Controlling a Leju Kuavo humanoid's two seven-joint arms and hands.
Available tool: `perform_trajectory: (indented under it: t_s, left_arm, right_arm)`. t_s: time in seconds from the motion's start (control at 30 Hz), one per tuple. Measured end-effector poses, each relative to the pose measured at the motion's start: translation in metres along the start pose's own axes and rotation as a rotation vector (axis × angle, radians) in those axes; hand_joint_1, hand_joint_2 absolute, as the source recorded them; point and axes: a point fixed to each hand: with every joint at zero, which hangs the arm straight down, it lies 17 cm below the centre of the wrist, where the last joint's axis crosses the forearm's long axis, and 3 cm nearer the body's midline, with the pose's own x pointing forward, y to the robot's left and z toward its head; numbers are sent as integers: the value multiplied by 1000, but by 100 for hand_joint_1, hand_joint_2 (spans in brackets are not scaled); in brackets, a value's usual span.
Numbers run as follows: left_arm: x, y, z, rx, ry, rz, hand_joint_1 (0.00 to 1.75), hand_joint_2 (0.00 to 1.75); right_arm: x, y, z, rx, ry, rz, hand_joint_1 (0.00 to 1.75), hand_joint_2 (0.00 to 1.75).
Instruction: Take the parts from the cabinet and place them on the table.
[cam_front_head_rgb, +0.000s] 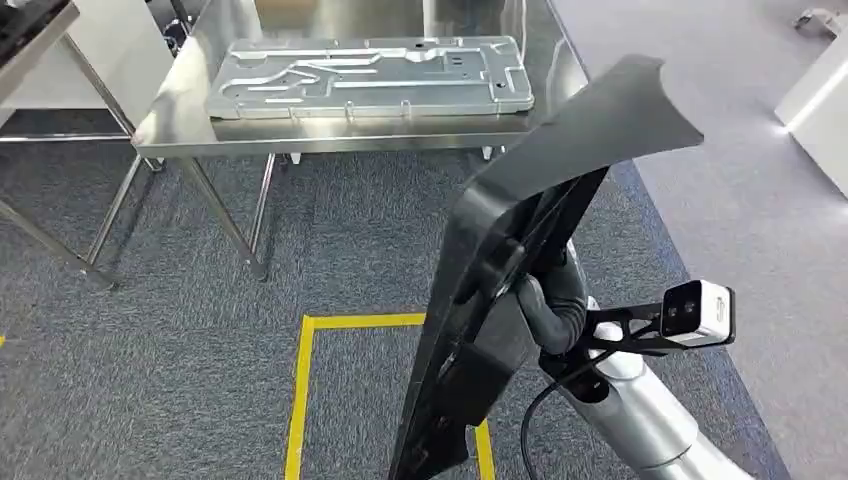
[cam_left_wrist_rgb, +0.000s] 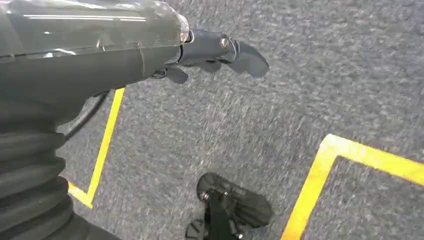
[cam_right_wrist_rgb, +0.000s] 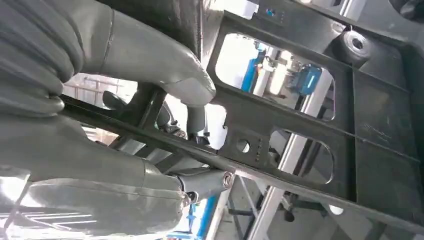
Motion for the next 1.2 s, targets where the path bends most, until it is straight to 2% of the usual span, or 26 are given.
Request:
perform_trajectory:
  t_s: [0.33, 1.2]
  left_arm:
    - [-4, 3, 1, 7, 2, 10, 0, 175]
    - [1, 9, -1, 18, -15, 6, 0, 175]
  right_arm:
    - [-1, 4, 14, 18, 13, 4, 175, 175]
    - [1, 6, 13, 28, 13, 20, 175, 175]
